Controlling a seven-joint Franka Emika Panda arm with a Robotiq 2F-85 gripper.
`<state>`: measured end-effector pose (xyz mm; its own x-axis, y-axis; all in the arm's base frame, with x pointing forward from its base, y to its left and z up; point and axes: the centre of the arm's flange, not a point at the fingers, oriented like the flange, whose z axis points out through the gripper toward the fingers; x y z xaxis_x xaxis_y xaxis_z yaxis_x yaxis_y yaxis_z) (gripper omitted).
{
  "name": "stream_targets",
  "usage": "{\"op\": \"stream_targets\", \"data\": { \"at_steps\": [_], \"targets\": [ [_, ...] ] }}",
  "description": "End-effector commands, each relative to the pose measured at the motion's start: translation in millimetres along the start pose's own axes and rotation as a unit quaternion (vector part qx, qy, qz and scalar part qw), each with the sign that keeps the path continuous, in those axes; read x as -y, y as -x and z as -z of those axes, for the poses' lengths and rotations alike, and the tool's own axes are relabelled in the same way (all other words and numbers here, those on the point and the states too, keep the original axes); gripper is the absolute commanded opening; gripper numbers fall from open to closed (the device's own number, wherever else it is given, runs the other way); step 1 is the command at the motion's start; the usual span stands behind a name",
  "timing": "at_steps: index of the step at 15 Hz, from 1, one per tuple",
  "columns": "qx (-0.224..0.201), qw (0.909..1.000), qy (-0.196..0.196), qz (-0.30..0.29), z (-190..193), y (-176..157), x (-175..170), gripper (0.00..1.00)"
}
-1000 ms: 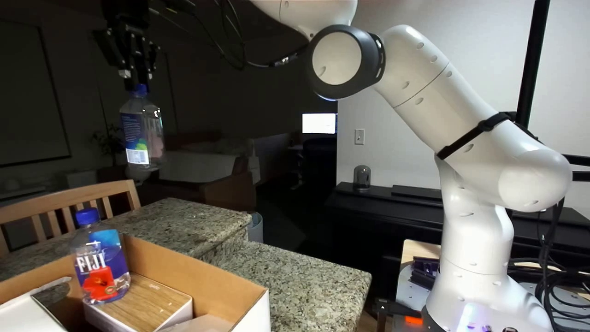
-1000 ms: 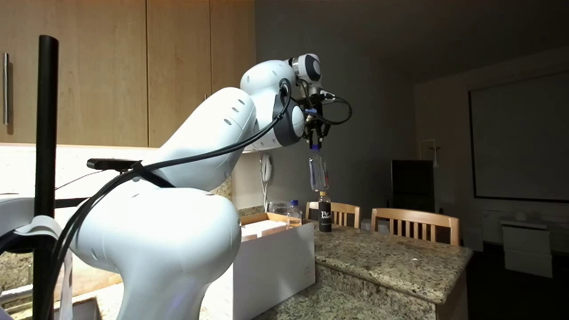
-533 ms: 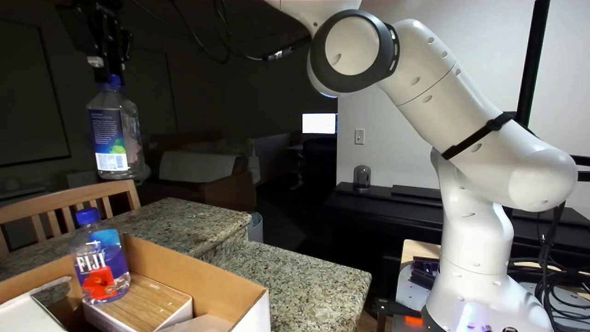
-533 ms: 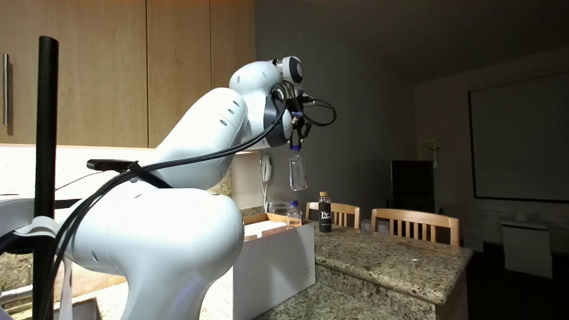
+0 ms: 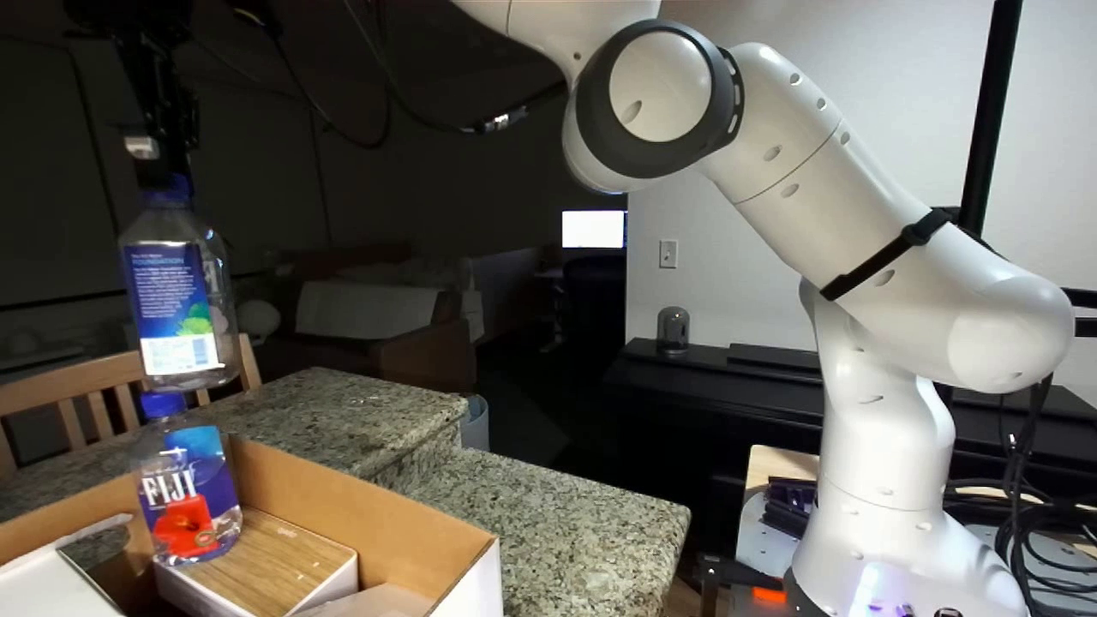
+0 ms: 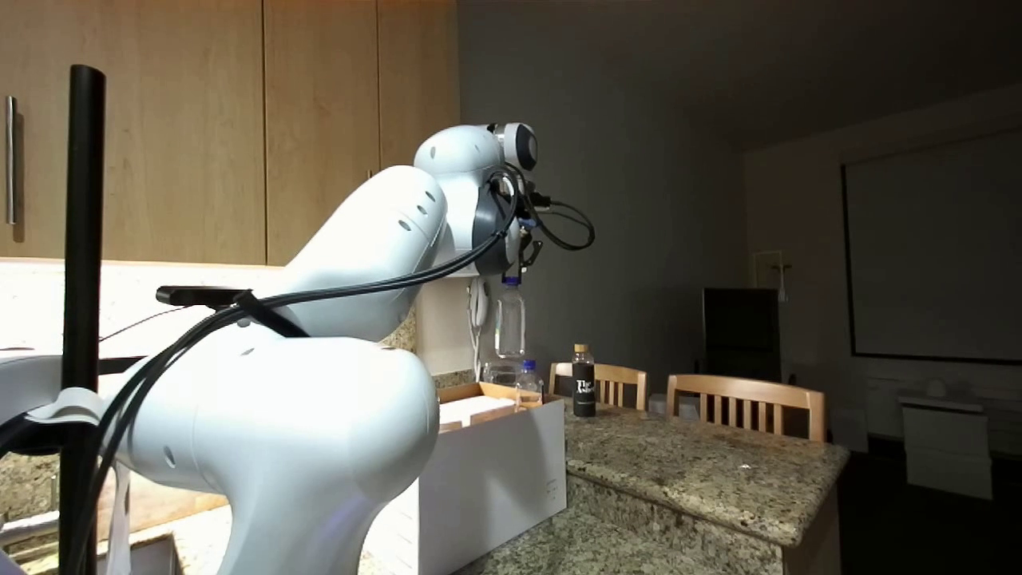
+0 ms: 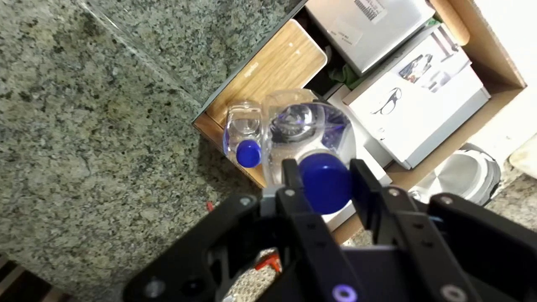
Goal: Put the water bottles on the counter in the box
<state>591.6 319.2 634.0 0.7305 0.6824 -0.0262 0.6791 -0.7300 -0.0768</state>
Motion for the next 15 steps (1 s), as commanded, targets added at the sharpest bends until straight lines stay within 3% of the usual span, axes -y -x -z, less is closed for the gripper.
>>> {"op": "stream_targets", "data": {
  "at_steps": [1, 10, 15],
  "targets": [
    [0.029, 0.9983, -0.029, 0.041, -48, 38, 7, 0.15],
    [0.080, 0.9926, -0.065, 0.065, -84, 37, 17, 0.15],
    [0.049, 0.9944, -0.068, 0.064, -110, 29, 17, 0.14]
  ]
}}
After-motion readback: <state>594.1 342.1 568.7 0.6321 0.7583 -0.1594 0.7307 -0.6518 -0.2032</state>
